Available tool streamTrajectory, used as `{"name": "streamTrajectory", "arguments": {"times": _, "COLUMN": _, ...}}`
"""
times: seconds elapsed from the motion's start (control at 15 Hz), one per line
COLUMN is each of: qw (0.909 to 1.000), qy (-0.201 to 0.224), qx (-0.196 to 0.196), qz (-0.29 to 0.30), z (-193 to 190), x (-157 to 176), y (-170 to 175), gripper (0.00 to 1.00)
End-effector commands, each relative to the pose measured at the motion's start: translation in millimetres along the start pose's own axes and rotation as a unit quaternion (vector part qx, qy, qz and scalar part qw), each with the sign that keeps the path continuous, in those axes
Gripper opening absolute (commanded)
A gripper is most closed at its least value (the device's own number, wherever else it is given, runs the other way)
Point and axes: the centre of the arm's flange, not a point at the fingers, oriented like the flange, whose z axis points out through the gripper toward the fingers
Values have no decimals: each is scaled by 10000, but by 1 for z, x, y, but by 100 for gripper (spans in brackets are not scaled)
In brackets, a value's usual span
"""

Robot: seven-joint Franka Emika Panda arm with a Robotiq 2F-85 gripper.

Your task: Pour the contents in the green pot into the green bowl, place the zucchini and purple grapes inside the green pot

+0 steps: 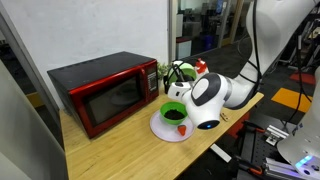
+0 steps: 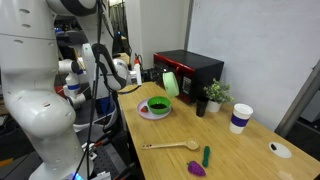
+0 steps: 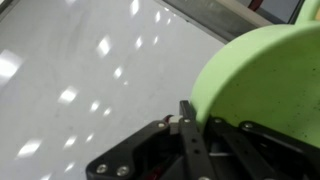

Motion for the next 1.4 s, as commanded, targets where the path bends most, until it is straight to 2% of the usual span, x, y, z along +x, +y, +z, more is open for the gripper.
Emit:
{"name": "streamTrajectory", "arguments": {"times": 0.0, "qw": 9963, "qy": -347, "qx": 787, "qz": 47, "z": 28, "x": 15, "y": 9, "gripper": 2}}
{"name": "streamTrajectory", "arguments": {"times": 0.13, "qw": 9910, "qy": -529, "qx": 1213, "qz": 201, "z": 37, "x": 17, "y": 14, "gripper": 2}}
{"name": "streamTrajectory", "arguments": {"times": 0.27, "qw": 9833, "qy": -538, "qx": 1713, "qz": 284, "z": 45, "x": 17, "y": 20, "gripper": 2}}
{"name": "streamTrajectory", "arguments": {"times": 0.47, "qw": 9685, "qy": -591, "qx": 2370, "qz": 480, "z": 55, "x": 18, "y": 26, "gripper": 2}}
{"name": "streamTrajectory", "arguments": {"times": 0.8, "qw": 9429, "qy": -584, "qx": 3163, "qz": 861, "z": 63, "x": 13, "y": 36, "gripper": 2}}
{"name": "streamTrajectory", "arguments": {"times": 1.07, "qw": 9114, "qy": -403, "qx": 3895, "qz": 1263, "z": 76, "x": 0, "y": 43, "gripper": 2}}
{"name": "streamTrajectory", "arguments": {"times": 1.33, "qw": 8834, "qy": -434, "qx": 4403, "qz": 1545, "z": 99, "x": -22, "y": 46, "gripper": 2}}
